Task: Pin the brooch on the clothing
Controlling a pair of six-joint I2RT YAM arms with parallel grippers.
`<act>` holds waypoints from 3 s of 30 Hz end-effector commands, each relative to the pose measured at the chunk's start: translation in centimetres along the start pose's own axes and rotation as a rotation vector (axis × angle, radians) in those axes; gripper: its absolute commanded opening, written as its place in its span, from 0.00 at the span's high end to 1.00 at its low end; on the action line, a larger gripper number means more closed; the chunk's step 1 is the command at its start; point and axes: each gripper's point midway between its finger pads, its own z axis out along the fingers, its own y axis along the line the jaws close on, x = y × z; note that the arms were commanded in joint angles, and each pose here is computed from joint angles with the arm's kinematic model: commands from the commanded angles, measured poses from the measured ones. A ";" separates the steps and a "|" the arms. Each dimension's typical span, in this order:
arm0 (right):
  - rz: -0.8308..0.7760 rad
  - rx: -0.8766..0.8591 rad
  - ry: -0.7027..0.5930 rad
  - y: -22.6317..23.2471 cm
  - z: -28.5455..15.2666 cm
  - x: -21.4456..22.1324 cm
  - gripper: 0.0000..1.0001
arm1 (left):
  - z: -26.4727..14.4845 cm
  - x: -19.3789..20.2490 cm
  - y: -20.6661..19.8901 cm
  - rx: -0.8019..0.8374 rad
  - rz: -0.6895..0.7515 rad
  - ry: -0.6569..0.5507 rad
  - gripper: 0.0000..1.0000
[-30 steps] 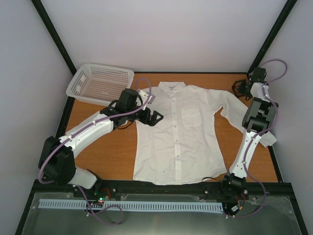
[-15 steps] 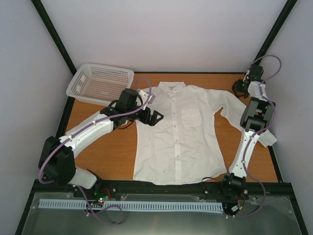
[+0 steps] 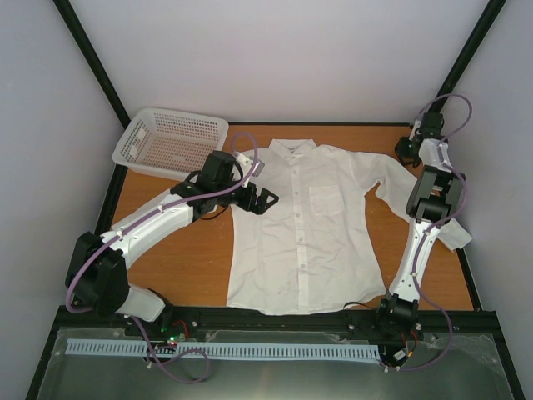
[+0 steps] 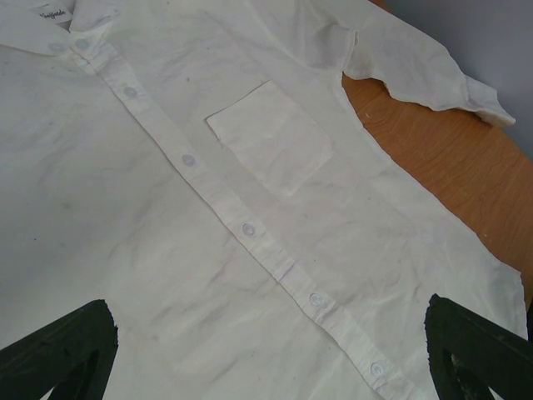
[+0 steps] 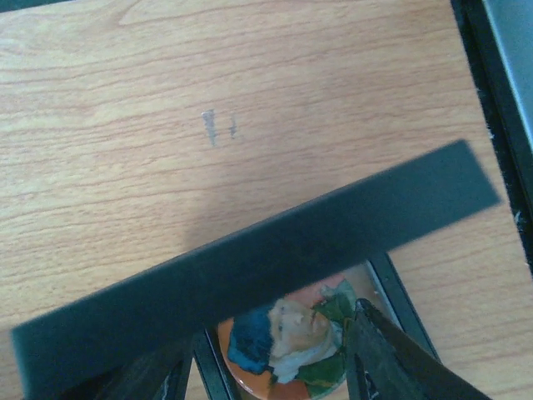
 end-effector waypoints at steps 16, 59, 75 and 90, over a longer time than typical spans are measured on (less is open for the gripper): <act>-0.046 0.063 0.012 -0.2 1.3 -0.2 0.45 | -0.1 -0.6 0.1 0.004 0.019 -0.023 0.00; -0.050 0.096 0.076 0.2 2.7 1.8 0.56 | -0.2 -0.7 0.1 0.005 0.021 -0.025 0.00; -0.027 0.132 -0.024 0.3 -0.9 -2.2 0.68 | -0.3 -0.8 0.0 0.008 0.023 -0.029 0.00; -0.033 0.199 -0.045 -0.3 -1.9 -2.7 0.84 | -0.4 -0.8 -0.1 0.010 0.021 -0.030 0.00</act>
